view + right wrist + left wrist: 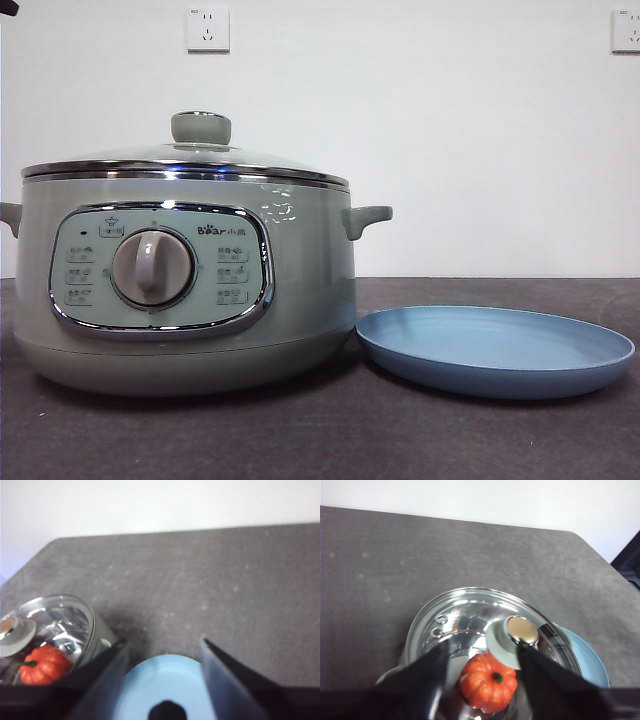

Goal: Take the pumpkin out from the steamer,put the pumpkin in the blue plate,close the lid

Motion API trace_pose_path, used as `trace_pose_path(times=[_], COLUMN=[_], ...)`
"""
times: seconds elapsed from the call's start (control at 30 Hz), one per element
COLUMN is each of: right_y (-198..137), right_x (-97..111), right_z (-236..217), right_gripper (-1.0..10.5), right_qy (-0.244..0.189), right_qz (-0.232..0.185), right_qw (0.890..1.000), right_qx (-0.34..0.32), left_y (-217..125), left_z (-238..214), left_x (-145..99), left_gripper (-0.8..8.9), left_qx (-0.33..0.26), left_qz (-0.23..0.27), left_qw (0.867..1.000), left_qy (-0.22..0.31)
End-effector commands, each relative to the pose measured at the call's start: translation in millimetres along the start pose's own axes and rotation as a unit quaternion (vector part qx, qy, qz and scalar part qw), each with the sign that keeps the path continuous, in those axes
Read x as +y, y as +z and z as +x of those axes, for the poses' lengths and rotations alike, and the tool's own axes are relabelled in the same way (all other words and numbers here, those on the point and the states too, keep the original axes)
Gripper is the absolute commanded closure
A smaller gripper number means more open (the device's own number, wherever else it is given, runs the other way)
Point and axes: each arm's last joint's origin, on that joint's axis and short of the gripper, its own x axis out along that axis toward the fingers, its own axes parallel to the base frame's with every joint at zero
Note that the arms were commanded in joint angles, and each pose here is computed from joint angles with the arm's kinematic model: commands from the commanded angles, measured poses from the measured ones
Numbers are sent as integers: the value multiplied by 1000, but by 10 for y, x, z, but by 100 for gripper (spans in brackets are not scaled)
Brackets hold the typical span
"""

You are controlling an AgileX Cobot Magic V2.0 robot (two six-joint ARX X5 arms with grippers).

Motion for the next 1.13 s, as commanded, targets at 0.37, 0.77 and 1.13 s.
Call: trace_pose_path(times=[0.37,0.77,1.13], right_y=[-31,-36,-38], right_x=[-13,-14,-14], right_z=[106,105,105], right_gripper=[534,536,536], right_qy=[16,15,15], right_qz=[5,6,6], right_qw=[999,999,999], right_qx=[30,32,33], left_y=[277,133,-25], left_z=[498,1203,1428], left_x=[-309,-585,-598], left_gripper=[396,404,410], left_qx=[76,156,201], left_qz=[60,127,141], left_qw=[995,979,969], left_qy=[-27,5,9])
